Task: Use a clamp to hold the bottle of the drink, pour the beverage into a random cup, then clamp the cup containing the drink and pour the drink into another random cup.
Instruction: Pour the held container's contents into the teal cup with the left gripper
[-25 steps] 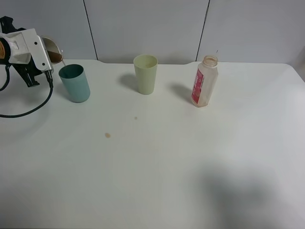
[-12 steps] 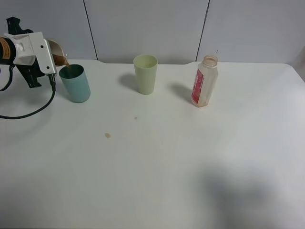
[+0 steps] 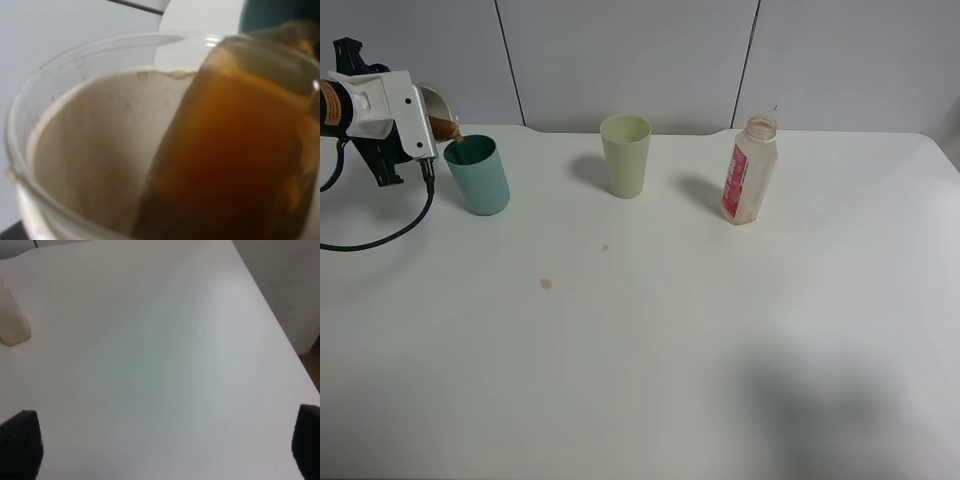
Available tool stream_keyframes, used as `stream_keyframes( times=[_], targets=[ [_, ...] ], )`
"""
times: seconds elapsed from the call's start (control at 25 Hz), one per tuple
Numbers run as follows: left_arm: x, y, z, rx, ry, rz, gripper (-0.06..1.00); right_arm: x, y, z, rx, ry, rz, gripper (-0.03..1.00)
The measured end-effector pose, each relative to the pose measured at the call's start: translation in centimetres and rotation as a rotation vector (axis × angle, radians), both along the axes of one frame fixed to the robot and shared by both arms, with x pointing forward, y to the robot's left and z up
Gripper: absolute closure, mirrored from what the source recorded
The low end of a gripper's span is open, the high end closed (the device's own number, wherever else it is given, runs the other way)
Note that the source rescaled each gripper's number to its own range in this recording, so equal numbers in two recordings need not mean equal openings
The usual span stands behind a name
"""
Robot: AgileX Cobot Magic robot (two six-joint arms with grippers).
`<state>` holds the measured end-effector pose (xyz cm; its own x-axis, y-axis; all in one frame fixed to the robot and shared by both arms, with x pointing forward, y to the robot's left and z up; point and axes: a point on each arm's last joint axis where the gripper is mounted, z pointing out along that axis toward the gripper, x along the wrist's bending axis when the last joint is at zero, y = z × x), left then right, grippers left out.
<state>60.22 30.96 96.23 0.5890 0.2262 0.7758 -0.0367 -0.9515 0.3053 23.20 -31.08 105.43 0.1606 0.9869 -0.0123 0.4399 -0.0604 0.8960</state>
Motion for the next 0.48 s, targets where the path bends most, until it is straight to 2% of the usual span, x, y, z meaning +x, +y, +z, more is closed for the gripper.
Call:
stream_keyframes(
  times=[0.28, 0.48],
  targets=[
    [-0.04, -0.3, -0.12, 0.055, 0.002, -0.033, 0.94, 0.0, 0.0, 0.0, 0.0, 0.0, 0.0, -0.03],
    [-0.06, -0.18, -0.19, 0.07, 0.009, -0.027, 0.94, 0.0, 0.0, 0.0, 0.0, 0.0, 0.0, -0.03]
  ],
)
